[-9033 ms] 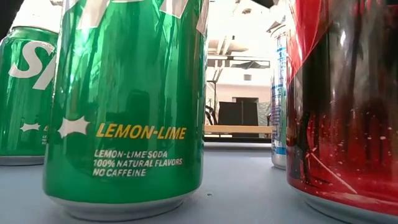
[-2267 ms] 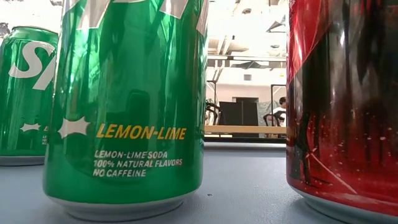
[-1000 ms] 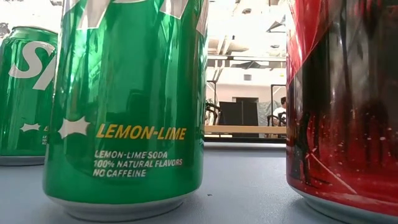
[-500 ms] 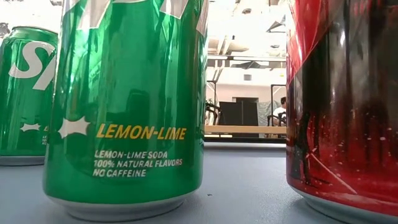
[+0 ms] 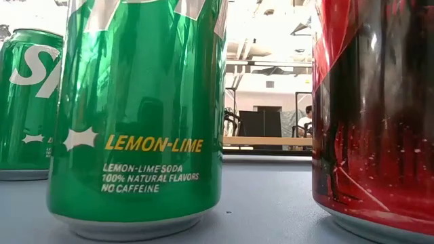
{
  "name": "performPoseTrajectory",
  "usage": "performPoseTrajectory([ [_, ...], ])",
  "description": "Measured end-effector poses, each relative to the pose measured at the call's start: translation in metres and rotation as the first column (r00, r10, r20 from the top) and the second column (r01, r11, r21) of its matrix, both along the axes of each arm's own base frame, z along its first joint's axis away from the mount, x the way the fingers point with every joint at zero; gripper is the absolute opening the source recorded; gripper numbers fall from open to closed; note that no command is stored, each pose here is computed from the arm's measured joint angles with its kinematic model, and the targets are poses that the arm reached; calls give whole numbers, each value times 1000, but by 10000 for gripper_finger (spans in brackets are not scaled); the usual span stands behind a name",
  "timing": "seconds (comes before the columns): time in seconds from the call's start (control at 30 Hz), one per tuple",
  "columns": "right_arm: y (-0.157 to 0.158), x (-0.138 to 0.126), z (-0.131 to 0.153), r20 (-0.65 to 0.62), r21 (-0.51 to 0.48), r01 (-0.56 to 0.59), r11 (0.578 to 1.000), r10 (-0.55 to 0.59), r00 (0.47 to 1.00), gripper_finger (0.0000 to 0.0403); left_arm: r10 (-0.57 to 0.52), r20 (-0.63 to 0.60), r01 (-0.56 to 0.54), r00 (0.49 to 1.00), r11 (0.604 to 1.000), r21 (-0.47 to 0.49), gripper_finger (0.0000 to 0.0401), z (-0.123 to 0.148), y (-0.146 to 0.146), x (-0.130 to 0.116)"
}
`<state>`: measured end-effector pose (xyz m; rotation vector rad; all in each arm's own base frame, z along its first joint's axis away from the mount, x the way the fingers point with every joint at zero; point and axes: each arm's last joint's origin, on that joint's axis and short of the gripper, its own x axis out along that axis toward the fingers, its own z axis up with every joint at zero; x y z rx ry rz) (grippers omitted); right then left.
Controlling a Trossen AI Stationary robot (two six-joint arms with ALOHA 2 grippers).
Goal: Place canned beverage on shelf
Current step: Put the green soda can on the shelf
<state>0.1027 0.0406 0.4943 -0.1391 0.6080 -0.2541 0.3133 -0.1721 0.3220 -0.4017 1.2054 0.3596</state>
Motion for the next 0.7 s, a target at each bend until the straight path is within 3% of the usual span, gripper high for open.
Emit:
performPoseTrajectory([
  [0.17,0,0,0,-3,-8,-7,1000,7,1000,317,-30,-41,30,999,999,-11,297,-4,-8,-5],
  [0.7,0,0,0,-10,-28,-22,999,21,1000,317,116,-73,-113,991,993,42,297,-6,-17,-24],
])
